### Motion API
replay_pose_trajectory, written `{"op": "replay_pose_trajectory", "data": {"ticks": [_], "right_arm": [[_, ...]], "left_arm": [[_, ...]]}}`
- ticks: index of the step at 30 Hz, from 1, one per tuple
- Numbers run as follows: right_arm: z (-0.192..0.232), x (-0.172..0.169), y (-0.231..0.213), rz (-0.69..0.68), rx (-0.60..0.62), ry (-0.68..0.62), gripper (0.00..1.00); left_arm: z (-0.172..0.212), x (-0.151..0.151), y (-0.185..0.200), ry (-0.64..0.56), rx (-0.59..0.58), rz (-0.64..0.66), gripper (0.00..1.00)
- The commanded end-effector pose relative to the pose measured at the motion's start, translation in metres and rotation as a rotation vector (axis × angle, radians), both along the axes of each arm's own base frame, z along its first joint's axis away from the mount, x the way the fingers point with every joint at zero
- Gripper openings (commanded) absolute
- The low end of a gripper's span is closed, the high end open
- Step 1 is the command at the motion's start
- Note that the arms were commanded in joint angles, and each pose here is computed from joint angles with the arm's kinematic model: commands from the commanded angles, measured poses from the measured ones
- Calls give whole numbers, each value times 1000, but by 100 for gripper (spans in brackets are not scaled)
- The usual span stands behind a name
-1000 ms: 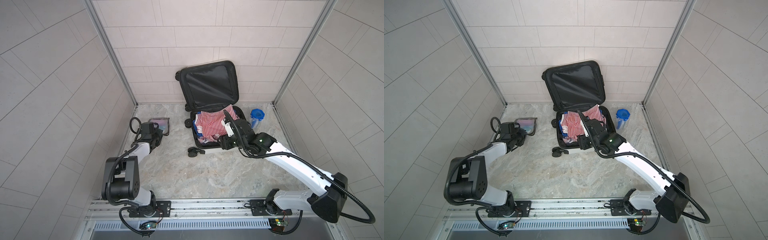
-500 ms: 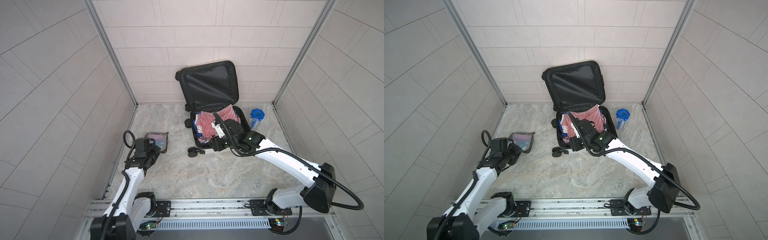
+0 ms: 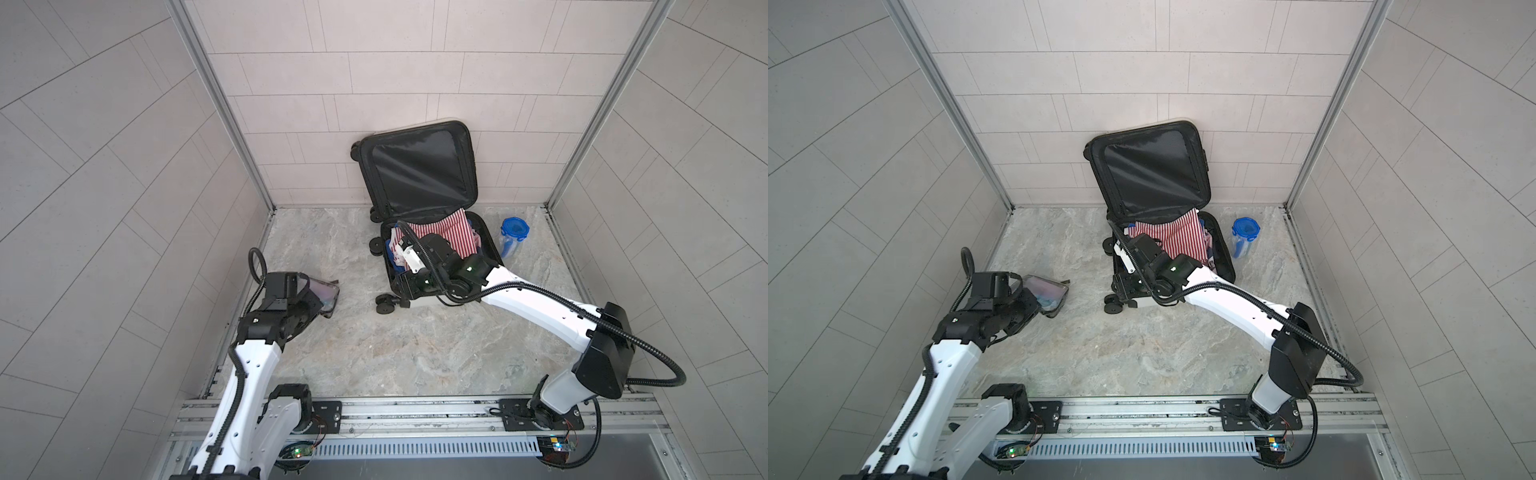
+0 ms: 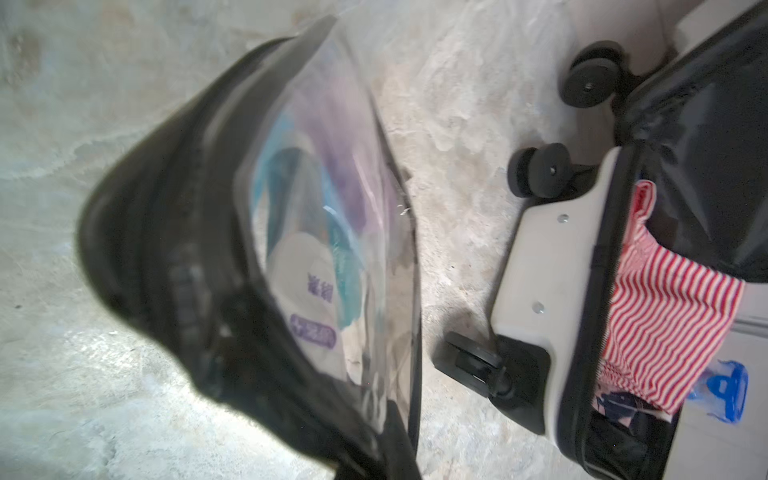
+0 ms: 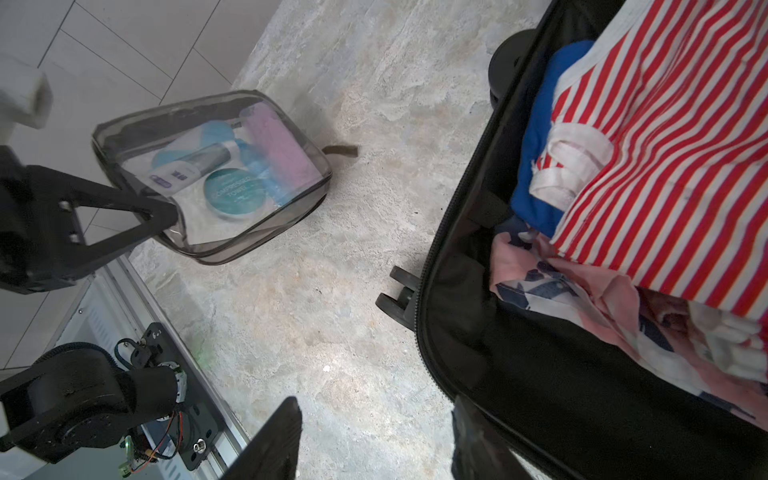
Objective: Pack the luggage
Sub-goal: 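Grasp the clear toiletry pouch with the left gripper and lift it, then carry the pouch toward the robot while the right gripper reaches toward it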
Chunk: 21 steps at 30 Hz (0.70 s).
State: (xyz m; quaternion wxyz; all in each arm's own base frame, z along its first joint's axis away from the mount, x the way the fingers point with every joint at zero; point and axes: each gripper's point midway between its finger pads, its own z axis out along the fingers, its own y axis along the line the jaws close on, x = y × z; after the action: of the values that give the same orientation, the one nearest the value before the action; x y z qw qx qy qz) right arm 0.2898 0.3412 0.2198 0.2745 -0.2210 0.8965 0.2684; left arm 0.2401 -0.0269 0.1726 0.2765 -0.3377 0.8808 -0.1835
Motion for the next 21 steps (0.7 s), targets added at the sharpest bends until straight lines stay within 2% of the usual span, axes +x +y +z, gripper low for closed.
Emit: {"op": "replay_pose_trajectory", "data": {"ticks": [1,4,9,17,21], "right_arm": [[17,0,-3,-13,12,-18,60],[21,2,-13,-40,-2,-28,60],[26,8,-45,-121,-41,-44,60],[30,14,-122,-282,-51,-40,60],[22,12,-158,-357,-49,-19,60]], "left_arm": [[29,-4,-8,-21,51,-88,0],[49,-1,-24,-40,39,-152,0],[80,-3,-62,-65,41,-338,0],[128,-33,-123,-102,0,-610,0],[143,-42,-154,-141,-44,-700,0]]}}
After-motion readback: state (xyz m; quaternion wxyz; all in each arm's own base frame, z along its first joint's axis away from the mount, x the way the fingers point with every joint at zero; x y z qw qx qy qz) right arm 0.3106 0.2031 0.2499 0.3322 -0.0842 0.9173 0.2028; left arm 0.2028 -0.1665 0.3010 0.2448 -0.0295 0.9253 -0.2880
